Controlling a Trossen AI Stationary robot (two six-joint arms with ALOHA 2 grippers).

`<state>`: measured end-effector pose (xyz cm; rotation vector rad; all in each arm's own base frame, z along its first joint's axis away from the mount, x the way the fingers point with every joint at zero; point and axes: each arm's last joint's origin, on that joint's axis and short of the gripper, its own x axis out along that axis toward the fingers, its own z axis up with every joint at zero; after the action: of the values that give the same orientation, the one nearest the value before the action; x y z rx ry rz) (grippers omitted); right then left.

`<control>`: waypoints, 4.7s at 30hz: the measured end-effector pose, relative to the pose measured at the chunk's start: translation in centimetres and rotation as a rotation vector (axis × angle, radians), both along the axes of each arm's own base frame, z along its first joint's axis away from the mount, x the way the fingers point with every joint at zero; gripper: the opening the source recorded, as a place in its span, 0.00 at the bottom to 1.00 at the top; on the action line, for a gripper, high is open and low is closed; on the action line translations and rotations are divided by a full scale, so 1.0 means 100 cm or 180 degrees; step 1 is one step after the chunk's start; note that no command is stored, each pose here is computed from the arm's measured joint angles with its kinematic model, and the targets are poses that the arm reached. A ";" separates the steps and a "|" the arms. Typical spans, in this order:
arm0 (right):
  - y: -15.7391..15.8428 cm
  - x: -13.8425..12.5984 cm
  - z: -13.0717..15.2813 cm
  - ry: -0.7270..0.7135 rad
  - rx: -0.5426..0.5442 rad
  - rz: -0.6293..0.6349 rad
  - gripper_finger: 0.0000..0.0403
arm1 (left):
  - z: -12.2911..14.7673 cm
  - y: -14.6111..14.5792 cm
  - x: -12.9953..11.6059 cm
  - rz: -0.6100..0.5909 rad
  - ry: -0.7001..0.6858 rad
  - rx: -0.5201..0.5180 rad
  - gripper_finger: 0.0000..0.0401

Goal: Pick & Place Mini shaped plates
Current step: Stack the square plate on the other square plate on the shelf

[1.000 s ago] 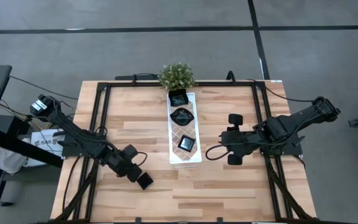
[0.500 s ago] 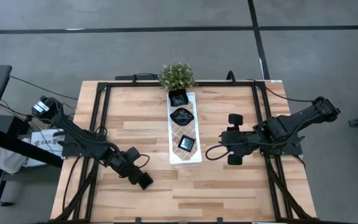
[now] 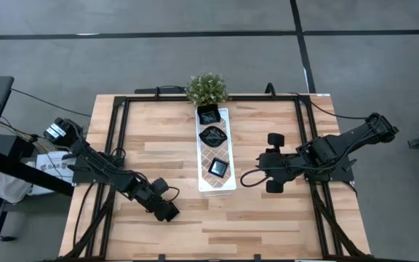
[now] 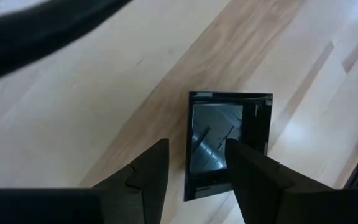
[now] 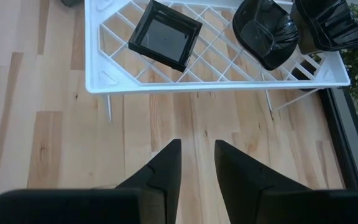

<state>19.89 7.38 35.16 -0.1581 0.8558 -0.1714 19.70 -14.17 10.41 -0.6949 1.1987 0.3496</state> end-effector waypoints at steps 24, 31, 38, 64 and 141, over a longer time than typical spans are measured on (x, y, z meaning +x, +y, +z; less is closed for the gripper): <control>0.000 0.000 0.000 -0.0007 0.0022 -0.0026 0.23 | 0.000 -0.002 0.000 -0.0242 0.0053 -0.0101 0.40; 0.000 0.000 0.000 -0.0006 0.0023 -0.0024 0.23 | 0.000 -0.003 0.000 -0.0272 0.0084 -0.0172 0.30; 0.000 0.000 0.000 -0.0006 0.0022 -0.0024 0.23 | 0.001 -0.003 0.000 -0.0273 0.0076 -0.0178 0.16; 0.000 0.000 0.000 -0.0011 0.0053 -0.0057 0.23 | 0.002 -0.004 0.004 -0.0191 -0.0149 -0.0078 0.34; 0.000 0.000 0.000 -0.0010 0.0057 -0.0062 0.23 | -0.006 0.000 0.001 -0.0086 -0.0297 -0.0233 0.01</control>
<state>19.86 7.39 35.14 -0.1329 0.8557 -0.1821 19.84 -14.14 9.86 -0.7499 1.1354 0.2492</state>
